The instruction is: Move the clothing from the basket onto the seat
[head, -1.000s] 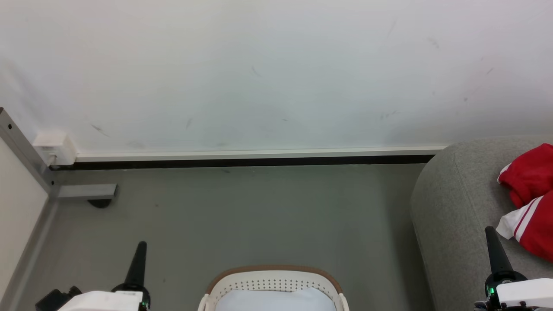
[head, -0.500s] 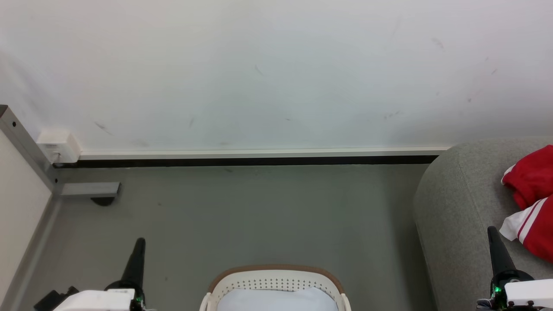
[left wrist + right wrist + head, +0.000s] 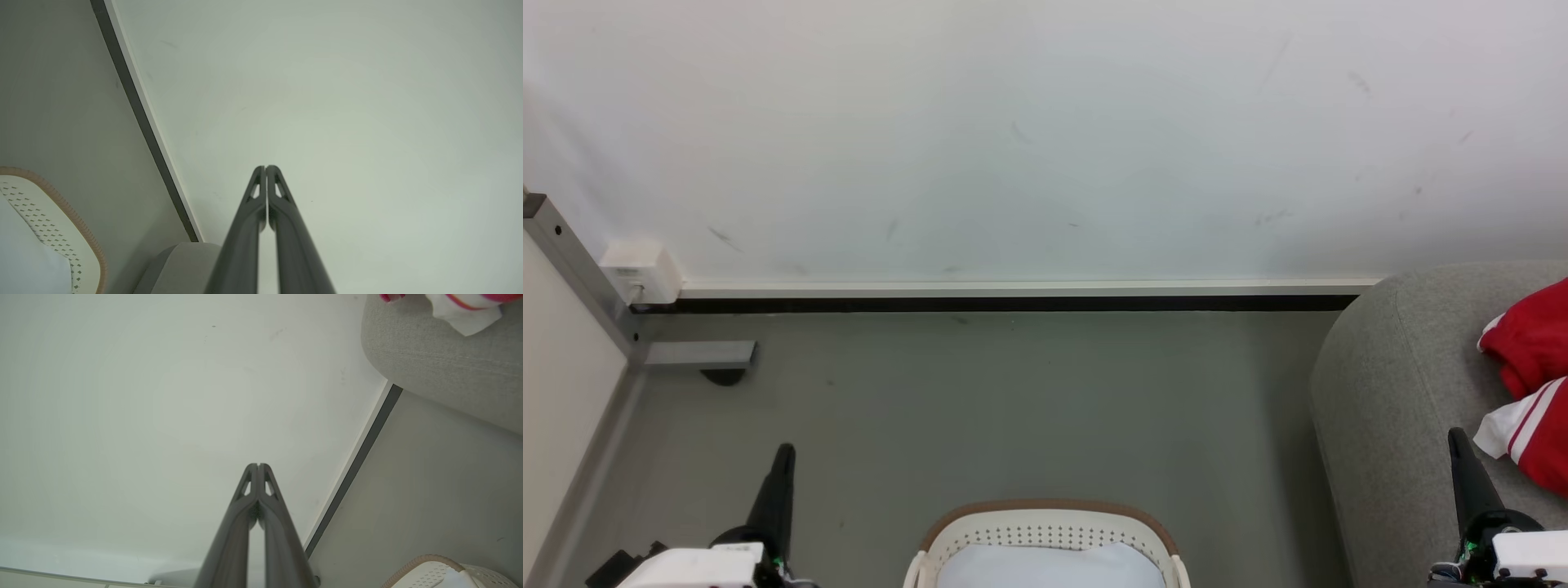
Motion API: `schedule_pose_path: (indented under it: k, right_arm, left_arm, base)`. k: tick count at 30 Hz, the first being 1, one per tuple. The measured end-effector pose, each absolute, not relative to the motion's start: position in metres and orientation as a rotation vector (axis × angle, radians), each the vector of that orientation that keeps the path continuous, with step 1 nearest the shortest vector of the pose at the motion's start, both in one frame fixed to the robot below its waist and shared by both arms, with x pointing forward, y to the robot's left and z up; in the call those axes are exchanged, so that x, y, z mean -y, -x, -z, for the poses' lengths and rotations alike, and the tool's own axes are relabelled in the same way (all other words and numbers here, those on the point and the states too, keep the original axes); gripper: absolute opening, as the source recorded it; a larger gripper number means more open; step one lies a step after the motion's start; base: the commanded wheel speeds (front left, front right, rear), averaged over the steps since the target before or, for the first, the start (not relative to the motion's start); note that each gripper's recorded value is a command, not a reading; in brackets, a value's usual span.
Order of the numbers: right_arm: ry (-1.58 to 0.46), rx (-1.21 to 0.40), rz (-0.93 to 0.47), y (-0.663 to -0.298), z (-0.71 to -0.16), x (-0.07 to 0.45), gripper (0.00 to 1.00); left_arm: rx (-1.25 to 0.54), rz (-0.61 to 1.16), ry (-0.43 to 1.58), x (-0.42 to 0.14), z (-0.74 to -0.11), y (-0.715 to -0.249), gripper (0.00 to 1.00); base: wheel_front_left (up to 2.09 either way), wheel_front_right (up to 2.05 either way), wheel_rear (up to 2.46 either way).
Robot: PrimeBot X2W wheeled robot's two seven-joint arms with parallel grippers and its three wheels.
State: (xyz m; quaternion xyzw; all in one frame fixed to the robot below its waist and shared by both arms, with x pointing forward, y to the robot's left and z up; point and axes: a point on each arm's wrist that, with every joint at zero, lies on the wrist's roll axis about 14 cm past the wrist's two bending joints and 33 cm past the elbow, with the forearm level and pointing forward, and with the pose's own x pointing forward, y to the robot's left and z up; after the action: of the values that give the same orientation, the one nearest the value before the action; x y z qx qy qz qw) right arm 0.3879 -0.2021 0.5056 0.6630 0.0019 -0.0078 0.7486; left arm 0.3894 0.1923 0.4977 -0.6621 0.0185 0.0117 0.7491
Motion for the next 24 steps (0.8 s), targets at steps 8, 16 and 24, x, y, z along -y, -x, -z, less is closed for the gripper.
schedule_pose_path:
  k: [8,16,24]
  right_arm:
    - [-1.501,-0.003,0.009,-0.3890,-0.5067,0.2013,0.00]
    - [-1.548,-0.003,0.001,-0.3900,-0.5074,0.2000,0.00]
    - [-1.575,0.001,-0.001,-0.3905,-0.5080,0.1998,0.00]
  left_arm:
    - [-0.028,-0.017,1.503,-0.1951,-0.5007,-0.3890,0.00]
    - [-0.014,-0.010,1.555,-0.1979,-0.5037,-0.3887,0.00]
    - [-0.005,-0.005,1.572,-0.1992,-0.5054,-0.3887,0.00]
  base:
    - [0.00,0.00,0.00]
    - [0.00,0.00,0.00]
    - [0.00,0.00,0.00]
